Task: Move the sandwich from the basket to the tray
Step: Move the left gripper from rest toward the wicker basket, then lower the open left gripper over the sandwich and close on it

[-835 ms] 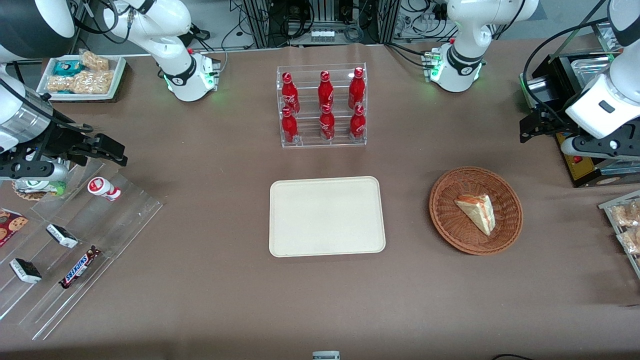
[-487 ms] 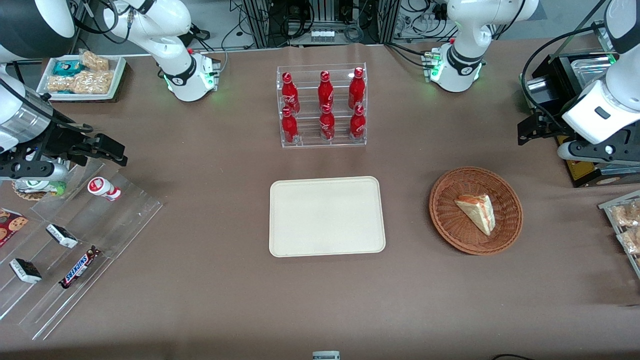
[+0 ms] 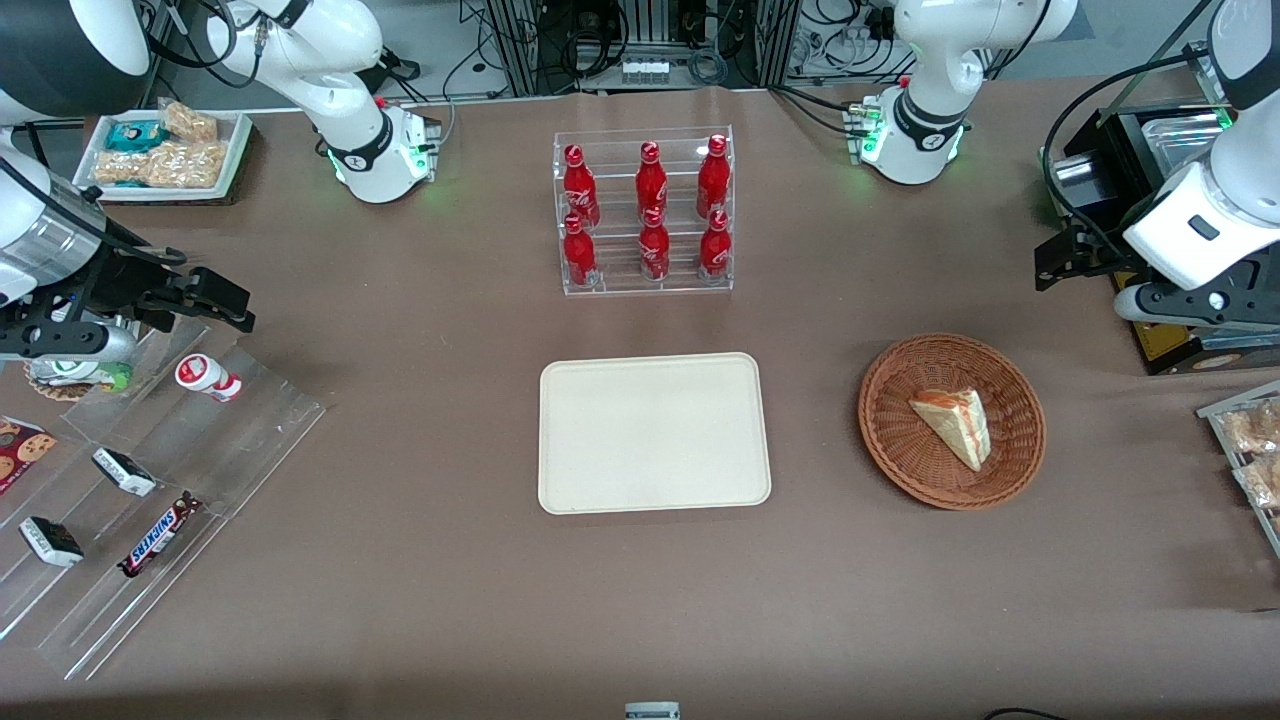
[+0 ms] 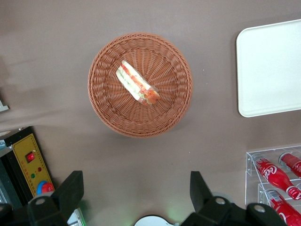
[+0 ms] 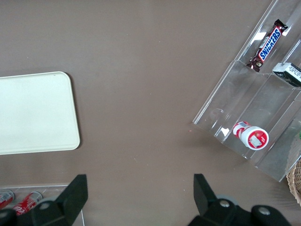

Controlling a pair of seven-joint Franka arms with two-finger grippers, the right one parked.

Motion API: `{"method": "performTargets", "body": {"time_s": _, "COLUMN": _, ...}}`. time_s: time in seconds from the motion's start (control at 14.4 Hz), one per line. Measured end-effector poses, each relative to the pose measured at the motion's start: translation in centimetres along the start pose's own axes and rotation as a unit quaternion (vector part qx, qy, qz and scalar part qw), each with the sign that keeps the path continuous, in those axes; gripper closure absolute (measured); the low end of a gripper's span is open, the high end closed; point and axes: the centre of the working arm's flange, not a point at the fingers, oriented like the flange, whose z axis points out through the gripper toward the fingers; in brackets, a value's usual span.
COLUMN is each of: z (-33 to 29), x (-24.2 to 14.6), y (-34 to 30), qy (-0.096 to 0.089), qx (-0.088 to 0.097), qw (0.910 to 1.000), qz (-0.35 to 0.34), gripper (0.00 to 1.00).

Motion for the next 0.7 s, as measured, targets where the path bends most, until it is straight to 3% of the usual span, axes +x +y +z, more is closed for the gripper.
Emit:
{"method": "performTargets", "body": {"time_s": 0.35, "z": 5.6, "x": 1.5, "y": -0.5, "qy": -0.027, "qx": 0.013, "qw": 0.9995, "qz": -0.001, "gripper": 0.00}}
{"method": "performTargets", "body": {"time_s": 0.7, "z": 16.1, "x": 2.8, "y": -0.6, "qy": -0.009, "qx": 0.015, "qw": 0.9998, "qz": 0.003, "gripper": 0.00}}
